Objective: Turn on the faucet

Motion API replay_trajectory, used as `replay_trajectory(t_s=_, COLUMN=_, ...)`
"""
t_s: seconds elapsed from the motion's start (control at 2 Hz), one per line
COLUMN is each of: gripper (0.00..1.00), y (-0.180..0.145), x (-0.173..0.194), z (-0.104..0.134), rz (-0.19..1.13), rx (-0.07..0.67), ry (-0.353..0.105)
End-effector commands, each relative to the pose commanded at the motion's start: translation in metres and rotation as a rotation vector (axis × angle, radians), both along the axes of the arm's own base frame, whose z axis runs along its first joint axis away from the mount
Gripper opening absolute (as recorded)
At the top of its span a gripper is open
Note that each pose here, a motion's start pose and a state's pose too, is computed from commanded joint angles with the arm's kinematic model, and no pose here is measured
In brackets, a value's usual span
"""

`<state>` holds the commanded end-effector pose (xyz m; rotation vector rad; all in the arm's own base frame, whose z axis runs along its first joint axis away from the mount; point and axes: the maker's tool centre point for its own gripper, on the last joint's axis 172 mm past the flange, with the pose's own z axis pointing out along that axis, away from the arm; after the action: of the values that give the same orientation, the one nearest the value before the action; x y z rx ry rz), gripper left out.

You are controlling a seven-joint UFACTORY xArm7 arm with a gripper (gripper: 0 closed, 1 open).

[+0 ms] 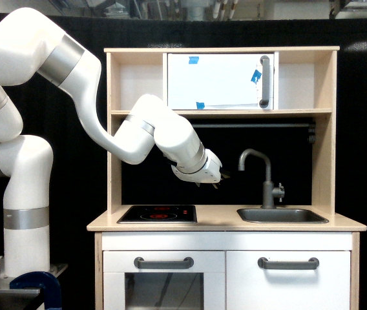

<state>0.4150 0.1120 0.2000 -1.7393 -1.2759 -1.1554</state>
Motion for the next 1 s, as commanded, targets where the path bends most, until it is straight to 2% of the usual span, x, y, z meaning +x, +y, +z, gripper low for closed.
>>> replay_trajectory(t_s=0.5, gripper=1.00, y=0.0000, x=0.0060, z=0.0070, rz=0.105, rx=0.117, ry=-0.035)
replay_trajectory(t_s=1.0, gripper=1.00, y=0.0080, x=0.0010, z=0.0140, rz=0.157, rx=0.186, ry=-0.050)
